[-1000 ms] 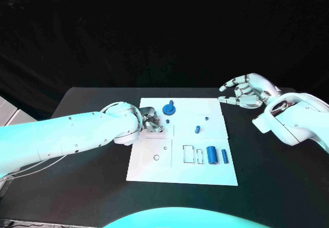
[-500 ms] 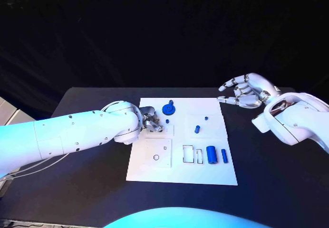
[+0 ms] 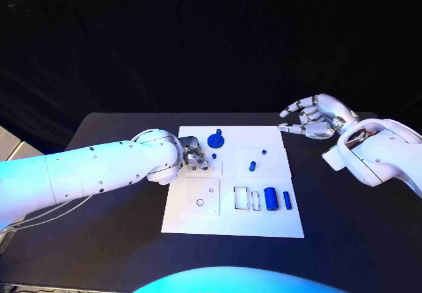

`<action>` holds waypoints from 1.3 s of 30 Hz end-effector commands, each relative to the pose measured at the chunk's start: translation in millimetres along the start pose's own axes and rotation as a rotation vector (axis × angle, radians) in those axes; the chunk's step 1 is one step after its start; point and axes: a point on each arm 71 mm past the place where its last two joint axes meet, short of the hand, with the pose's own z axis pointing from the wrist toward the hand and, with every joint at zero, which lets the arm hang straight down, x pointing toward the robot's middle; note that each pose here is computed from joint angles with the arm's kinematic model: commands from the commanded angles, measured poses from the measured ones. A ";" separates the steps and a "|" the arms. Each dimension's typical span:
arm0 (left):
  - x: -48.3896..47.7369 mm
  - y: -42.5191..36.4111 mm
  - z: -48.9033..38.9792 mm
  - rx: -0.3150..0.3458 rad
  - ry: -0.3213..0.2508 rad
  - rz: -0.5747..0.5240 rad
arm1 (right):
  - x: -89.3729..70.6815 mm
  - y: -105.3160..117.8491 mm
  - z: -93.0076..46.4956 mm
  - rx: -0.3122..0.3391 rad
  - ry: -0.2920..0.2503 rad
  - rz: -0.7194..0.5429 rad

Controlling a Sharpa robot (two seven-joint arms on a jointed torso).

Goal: Assemble the parts on the task board

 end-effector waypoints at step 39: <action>13.2 5.2 7.0 -0.041 0.100 0.023 | -0.6 0.7 -1.8 -0.015 -0.002 -0.007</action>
